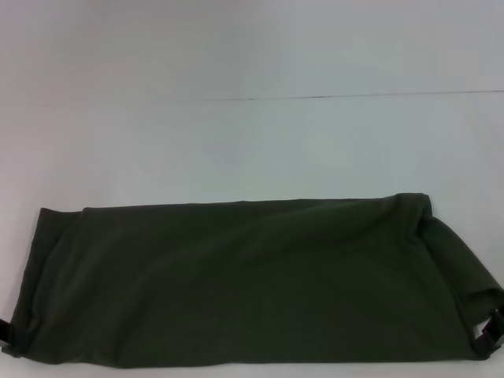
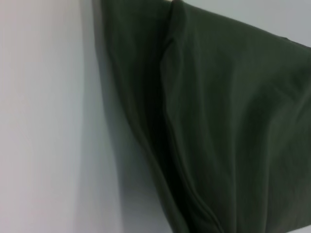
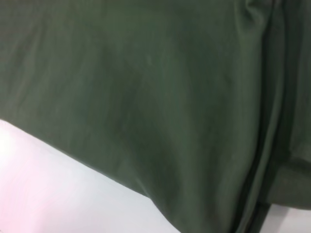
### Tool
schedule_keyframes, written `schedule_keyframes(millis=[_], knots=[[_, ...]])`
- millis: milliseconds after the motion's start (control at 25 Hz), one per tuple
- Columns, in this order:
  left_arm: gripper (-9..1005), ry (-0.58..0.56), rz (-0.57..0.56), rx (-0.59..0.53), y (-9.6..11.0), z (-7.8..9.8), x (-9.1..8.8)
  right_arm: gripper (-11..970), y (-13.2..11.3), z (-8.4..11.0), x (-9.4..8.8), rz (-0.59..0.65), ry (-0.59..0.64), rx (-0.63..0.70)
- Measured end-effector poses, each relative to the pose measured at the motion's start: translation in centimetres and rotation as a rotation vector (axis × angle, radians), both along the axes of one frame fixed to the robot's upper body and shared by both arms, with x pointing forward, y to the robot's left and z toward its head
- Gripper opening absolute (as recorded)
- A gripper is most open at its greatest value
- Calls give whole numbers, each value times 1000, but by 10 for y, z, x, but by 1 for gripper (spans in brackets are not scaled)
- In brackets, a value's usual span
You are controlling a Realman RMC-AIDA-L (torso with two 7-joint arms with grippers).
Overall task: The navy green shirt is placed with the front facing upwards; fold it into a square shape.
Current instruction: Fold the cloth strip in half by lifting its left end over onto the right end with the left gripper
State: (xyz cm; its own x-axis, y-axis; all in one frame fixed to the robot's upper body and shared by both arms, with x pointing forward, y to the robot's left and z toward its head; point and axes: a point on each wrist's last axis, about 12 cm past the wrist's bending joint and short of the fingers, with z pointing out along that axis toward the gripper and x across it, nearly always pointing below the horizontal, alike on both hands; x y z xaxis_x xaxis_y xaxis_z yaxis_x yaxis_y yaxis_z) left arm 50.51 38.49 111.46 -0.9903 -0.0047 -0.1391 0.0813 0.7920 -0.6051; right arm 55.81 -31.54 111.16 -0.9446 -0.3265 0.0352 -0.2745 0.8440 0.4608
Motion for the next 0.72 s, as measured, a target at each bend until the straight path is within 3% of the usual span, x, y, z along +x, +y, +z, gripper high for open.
schedule_keyframes(millis=[320, 720], knots=[[31, -54, 96, 23, 12, 3, 8, -1, 3, 5, 6, 22, -16, -7], [33, -57, 137, 58, 21, 3, 8, 209, 1, 31, 11, 41, -41, 10]])
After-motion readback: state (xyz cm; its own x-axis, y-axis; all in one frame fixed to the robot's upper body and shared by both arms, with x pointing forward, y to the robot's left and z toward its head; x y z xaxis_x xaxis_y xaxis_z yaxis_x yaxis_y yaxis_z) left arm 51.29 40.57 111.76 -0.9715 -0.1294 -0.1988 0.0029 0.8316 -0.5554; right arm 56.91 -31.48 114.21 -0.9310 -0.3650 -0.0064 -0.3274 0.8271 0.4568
